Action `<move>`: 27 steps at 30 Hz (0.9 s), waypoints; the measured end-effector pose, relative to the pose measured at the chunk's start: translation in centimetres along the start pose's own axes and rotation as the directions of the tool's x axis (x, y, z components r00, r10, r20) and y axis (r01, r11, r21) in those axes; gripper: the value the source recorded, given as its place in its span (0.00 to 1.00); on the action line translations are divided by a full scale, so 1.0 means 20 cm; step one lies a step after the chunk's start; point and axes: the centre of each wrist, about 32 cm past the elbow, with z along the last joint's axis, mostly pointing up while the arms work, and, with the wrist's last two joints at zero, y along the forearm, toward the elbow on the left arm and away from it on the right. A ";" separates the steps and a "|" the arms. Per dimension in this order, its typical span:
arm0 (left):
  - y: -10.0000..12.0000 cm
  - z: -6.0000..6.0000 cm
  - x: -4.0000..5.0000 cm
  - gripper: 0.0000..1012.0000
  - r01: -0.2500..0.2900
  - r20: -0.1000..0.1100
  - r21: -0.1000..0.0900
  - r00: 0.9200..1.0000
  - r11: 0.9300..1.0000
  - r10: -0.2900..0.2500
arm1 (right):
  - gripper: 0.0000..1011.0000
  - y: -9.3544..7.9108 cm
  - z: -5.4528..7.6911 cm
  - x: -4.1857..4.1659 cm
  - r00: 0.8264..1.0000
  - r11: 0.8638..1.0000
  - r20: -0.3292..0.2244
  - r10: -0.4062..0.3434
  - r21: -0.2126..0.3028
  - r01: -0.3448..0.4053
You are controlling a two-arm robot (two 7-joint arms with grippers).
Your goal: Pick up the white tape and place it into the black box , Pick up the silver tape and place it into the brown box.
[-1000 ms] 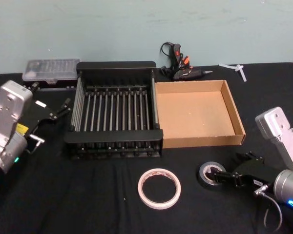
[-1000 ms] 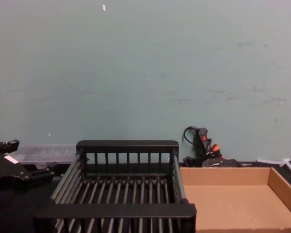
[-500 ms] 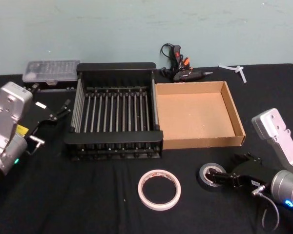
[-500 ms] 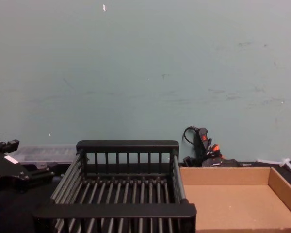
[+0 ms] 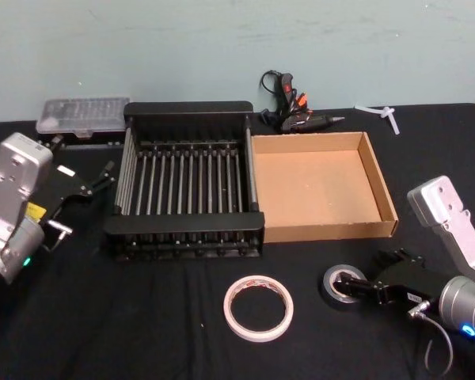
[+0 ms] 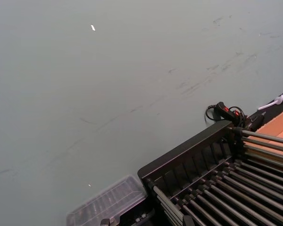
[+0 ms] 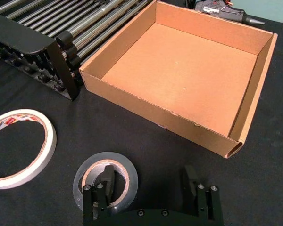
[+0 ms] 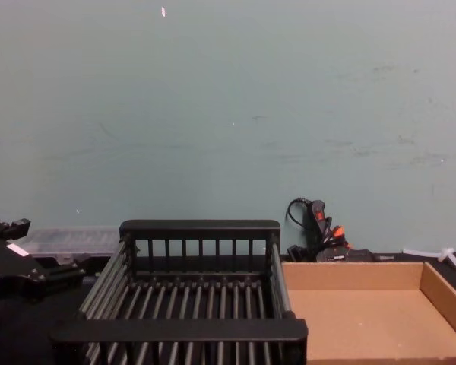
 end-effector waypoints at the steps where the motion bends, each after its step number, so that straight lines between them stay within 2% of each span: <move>1: 0.00 0.00 0.000 0.99 0.000 0.000 0.000 1.000 1.000 0.000 | 0.92 0.00 0.00 0.000 1.000 1.000 0.000 0.000 0.000 0.000; 12: 0.00 0.00 0.000 0.99 0.000 0.000 0.000 1.000 1.000 0.000 | 0.63 0.00 0.00 0.001 1.000 1.000 -0.002 0.000 0.001 0.000; 13: 0.00 0.00 0.000 0.99 0.000 0.000 0.000 1.000 1.000 0.000 | 0.57 0.00 0.00 0.001 1.000 1.000 -0.002 0.000 0.001 0.000; 17: 0.00 0.00 0.000 0.99 0.000 0.000 0.000 1.000 1.000 0.000 | 0.47 0.00 0.00 0.001 1.000 1.000 -0.002 -0.001 0.001 0.001; 20: 0.00 0.00 0.000 0.99 0.000 0.000 0.000 1.000 1.000 0.000 | 0.35 0.00 0.00 0.001 1.000 1.000 -0.003 -0.001 0.001 0.001; 21: 0.00 0.00 0.000 0.99 0.000 0.000 0.000 1.000 1.000 0.000 | 0.35 0.00 0.00 0.001 1.000 1.000 -0.003 -0.001 0.001 0.001; 22: 0.00 0.00 0.000 0.99 0.000 0.000 0.000 1.000 1.000 0.000 | 0.29 0.00 0.00 0.001 1.000 1.000 -0.003 -0.001 0.001 0.001; 24: 0.00 0.00 0.000 0.99 0.000 0.000 0.000 1.000 1.000 0.000 | 0.25 0.00 0.00 0.001 1.000 1.000 -0.003 0.000 0.001 0.000; 25: 0.00 0.00 0.000 0.99 0.000 0.000 0.000 1.000 1.000 0.000 | 0.19 0.00 0.00 0.001 1.000 1.000 -0.003 0.000 0.001 0.000; 27: 0.00 0.00 0.000 0.99 0.000 0.000 0.000 1.000 1.000 0.000 | 0.17 0.00 0.00 0.001 1.000 1.000 -0.003 0.000 0.001 0.000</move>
